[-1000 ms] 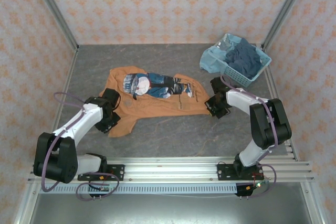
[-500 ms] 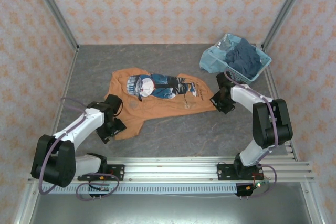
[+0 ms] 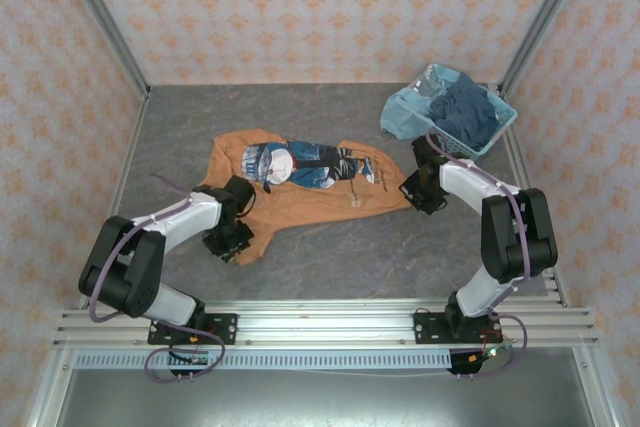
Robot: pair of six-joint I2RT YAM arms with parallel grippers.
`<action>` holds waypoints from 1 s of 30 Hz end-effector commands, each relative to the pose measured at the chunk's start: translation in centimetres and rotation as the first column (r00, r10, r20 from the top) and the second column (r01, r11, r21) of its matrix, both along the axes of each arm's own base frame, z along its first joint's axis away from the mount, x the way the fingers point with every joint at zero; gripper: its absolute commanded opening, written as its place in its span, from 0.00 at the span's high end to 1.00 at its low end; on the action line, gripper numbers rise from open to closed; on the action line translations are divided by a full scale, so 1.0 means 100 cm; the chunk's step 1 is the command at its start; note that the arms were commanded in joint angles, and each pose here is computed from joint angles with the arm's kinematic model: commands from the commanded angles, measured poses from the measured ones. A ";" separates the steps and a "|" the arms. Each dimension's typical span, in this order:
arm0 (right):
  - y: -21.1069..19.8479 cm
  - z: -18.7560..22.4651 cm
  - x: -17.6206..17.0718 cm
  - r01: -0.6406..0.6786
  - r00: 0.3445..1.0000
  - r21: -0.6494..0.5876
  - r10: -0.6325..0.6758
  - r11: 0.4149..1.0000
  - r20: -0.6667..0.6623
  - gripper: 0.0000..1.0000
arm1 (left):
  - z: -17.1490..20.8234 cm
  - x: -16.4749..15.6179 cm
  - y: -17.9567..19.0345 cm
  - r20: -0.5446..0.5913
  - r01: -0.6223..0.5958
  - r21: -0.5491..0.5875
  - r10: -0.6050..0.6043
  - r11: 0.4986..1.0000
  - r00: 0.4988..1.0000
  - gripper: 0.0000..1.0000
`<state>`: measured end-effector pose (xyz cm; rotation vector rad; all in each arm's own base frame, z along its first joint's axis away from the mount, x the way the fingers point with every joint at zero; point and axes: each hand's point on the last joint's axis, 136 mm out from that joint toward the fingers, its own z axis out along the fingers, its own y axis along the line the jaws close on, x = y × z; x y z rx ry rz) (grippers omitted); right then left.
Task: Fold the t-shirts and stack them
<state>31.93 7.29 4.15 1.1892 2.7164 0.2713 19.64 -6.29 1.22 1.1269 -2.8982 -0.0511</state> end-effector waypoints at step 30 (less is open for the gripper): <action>0.043 0.467 0.022 -0.342 0.253 0.067 0.024 0.938 0.967 1.00 | 0.529 0.074 0.080 0.999 -0.252 -0.019 0.026 0.968 0.022 1.00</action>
